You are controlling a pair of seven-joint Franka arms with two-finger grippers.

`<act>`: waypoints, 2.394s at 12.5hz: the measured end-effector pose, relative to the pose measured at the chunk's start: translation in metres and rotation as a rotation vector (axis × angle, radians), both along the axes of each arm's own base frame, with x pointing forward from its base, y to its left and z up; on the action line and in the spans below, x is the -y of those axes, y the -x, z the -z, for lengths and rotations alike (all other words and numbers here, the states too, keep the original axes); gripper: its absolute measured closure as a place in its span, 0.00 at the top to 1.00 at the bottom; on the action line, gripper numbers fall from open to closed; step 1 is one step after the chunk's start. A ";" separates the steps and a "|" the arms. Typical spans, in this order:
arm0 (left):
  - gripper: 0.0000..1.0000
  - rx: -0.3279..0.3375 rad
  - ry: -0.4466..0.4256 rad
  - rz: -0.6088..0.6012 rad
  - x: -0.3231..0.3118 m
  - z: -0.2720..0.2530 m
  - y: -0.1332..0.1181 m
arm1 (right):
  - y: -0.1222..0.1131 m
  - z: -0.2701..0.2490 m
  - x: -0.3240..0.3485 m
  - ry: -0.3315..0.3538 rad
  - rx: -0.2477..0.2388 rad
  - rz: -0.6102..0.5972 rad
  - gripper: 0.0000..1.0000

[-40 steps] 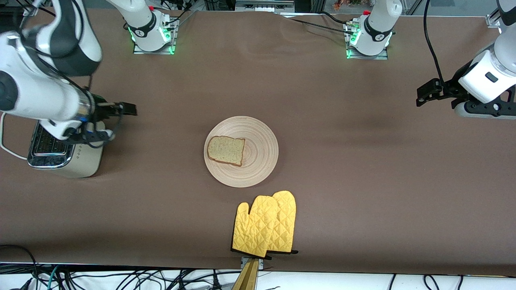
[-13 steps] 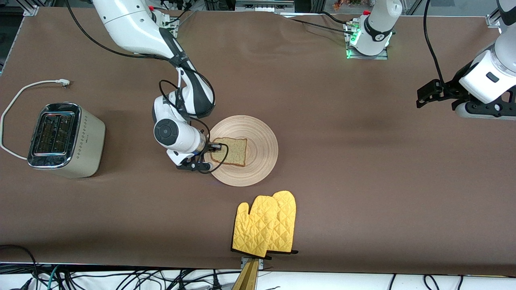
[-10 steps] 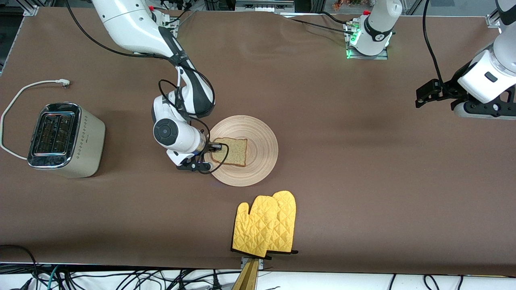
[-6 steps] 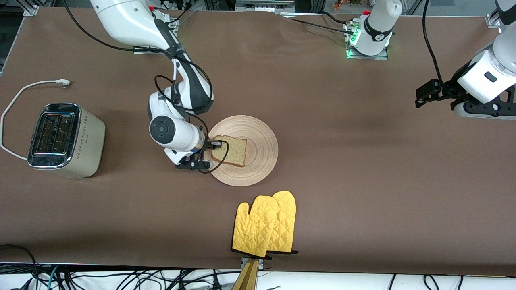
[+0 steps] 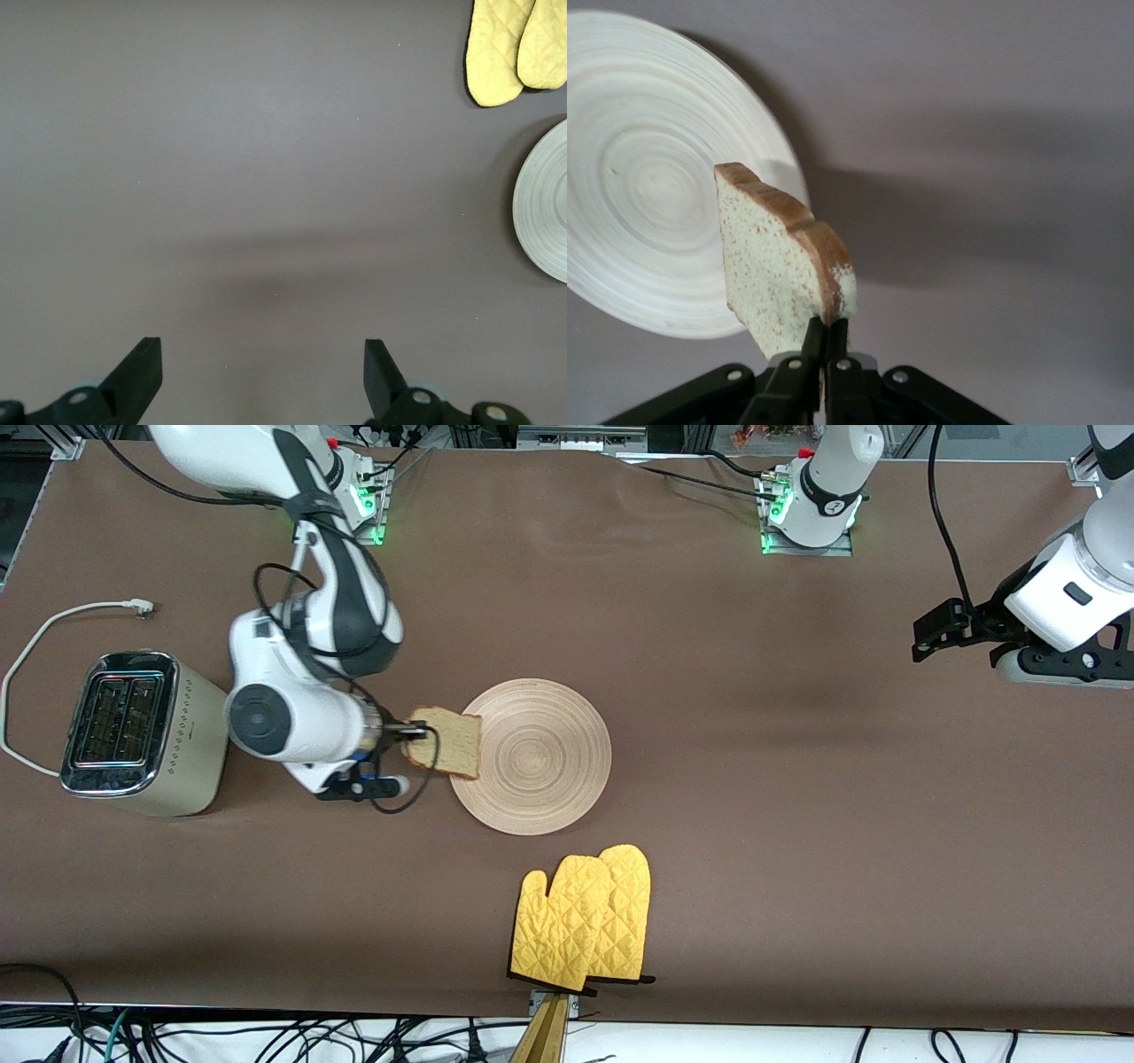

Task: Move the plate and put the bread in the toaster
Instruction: 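Carry the bread with the right gripper over the toaster slot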

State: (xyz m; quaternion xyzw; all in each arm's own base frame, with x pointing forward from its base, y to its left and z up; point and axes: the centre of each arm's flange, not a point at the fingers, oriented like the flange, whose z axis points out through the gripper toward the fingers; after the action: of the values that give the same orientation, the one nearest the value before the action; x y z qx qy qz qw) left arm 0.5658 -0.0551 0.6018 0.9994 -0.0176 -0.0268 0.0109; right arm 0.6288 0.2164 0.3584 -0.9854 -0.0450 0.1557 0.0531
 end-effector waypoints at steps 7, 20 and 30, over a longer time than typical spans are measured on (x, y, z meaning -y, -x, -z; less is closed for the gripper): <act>1.00 0.002 0.000 0.001 0.001 -0.001 0.000 | 0.027 -0.108 0.183 0.127 -0.135 -0.094 0.04; 1.00 0.003 0.000 0.001 0.001 -0.001 0.000 | 0.004 -0.145 0.287 0.631 -0.065 -0.239 0.04; 1.00 0.004 0.001 0.017 0.010 -0.002 0.000 | -0.022 -0.070 0.307 0.743 -0.080 -0.148 0.12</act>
State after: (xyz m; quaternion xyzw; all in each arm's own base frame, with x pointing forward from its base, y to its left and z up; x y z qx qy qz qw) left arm 0.5655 -0.0648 0.6037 0.9993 -0.0264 -0.0247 0.0113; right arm 0.6513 -0.0902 0.4287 -0.9247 -0.0546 0.2032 -0.3172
